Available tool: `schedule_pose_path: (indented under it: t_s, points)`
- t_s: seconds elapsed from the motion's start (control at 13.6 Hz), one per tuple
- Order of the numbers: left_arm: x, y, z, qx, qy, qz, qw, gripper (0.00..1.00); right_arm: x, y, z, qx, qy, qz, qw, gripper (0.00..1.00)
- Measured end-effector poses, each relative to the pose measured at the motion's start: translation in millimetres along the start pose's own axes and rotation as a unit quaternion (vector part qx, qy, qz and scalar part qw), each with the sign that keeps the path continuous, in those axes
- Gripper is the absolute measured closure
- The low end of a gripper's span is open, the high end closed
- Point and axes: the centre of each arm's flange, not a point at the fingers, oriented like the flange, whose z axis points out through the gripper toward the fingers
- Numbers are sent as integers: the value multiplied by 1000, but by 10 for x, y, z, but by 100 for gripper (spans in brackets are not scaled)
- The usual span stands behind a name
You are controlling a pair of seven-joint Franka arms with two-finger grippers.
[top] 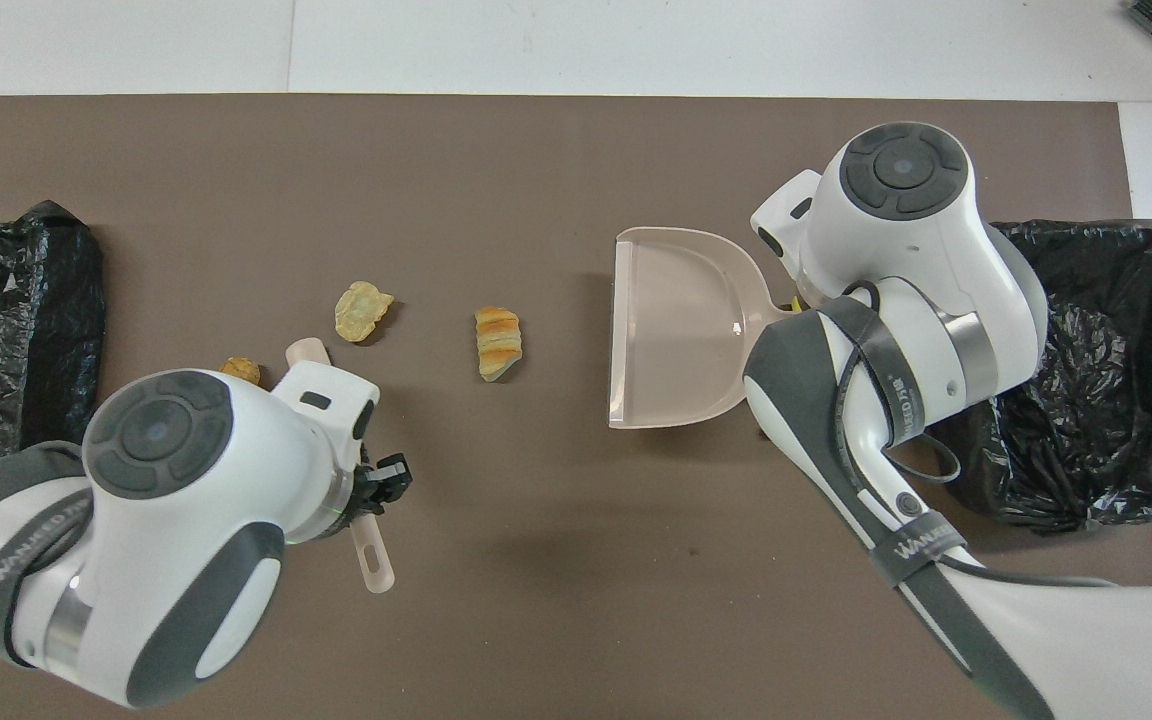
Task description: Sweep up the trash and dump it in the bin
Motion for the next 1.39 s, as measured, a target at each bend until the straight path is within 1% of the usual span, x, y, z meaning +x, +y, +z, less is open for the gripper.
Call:
schedule_pose_path:
  t_s: [0.22,0.37,0.44,0.59,0.66,0.81,0.95,1.1,1.25,1.39]
  points:
    - [626,-620,30,-6,-6,-81,997,74,367,-157,107,7,-11,-14,1000,68]
    - [896,-1041,179,3,-3,-85,996,74,663,-249,231,12,-16,6,1000,68]
    - [931,-1137,335,3,-3,-77,997,74,785,-272,296,11,-17,21,1000,68]
    - [839,-1114,696,7,-3,-53,999,74,936,-302,394,14,-19,50,998,68]
    - [768,-1034,819,9,0,-30,999,74,988,-318,419,14,-20,62,998,68]
    - [675,-863,909,11,3,43,999,74,1128,-388,406,11,-21,102,994,68]
    - [593,-706,952,9,3,134,991,74,1266,-464,370,5,-21,131,991,68]
    - [468,-486,983,-9,1,211,977,74,1326,-499,350,3,-21,137,990,68]
    - [261,-239,1005,-18,-2,254,967,74,1367,-526,336,1,-20,134,991,68]
    - [67,-12,960,-23,0,272,962,74,1402,-549,326,0,-20,131,991,68]
